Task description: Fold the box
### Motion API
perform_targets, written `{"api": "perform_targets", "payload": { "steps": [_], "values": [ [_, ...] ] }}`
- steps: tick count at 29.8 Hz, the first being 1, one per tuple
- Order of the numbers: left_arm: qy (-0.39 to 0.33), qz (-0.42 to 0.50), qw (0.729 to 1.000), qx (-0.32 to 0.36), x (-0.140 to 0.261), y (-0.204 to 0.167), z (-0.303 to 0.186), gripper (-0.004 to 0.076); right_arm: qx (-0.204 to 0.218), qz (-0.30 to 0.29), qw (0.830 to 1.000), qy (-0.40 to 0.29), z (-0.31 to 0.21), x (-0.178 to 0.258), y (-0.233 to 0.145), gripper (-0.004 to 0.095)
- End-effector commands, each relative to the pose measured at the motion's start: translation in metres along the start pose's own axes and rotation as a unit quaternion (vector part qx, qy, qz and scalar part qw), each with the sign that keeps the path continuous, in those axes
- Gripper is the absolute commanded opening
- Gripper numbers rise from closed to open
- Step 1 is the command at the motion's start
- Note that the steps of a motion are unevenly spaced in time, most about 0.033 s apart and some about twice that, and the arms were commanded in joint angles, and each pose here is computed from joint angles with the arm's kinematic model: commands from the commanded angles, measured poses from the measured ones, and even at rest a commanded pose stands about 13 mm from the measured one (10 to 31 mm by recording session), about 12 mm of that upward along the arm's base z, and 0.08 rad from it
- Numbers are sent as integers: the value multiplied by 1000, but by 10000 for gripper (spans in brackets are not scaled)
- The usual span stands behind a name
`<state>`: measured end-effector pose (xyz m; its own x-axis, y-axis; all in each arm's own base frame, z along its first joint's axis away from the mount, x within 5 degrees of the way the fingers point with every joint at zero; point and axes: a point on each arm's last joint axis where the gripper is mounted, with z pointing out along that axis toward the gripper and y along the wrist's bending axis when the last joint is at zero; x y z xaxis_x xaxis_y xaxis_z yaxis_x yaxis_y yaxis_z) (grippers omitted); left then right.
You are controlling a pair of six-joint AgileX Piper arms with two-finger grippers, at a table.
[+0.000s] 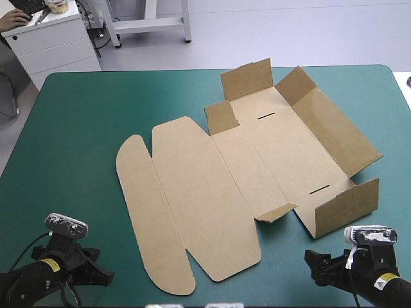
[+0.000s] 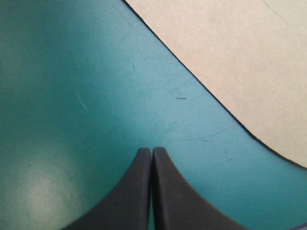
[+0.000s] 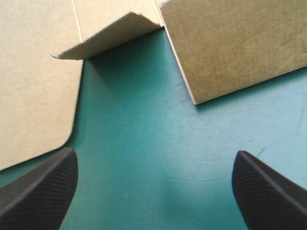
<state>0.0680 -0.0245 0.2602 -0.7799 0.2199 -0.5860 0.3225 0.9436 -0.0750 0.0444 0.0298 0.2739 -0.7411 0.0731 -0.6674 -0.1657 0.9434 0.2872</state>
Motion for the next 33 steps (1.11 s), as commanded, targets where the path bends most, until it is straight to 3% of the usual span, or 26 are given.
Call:
{"api": "perform_targets", "payload": {
  "steps": [1, 5, 9, 17, 24, 33],
  "values": [
    [-31, -4, 999, 2, -11, -1, -5, -10, -62, 53, 996, -39, -9, -14, 14, 867],
    [-32, -4, 999, 3, -11, -1, -5, -10, -136, 105, 984, -36, -8, -23, 26, 867],
    [-32, -4, 999, 3, -11, -1, -5, -10, -161, 177, 971, -20, 1, -34, 27, 867],
    [-32, -4, 999, 3, -11, -1, -5, -10, -146, 237, 960, -12, 27, -57, 17, 864],
    [-32, -4, 999, 3, -11, -1, -5, -10, -172, 293, 940, 25, 53, -72, 14, 855],
    [-32, -2, 999, 3, -11, -1, -5, -10, -151, 339, 926, 71, 90, -81, 0, 747]
  ]
}}
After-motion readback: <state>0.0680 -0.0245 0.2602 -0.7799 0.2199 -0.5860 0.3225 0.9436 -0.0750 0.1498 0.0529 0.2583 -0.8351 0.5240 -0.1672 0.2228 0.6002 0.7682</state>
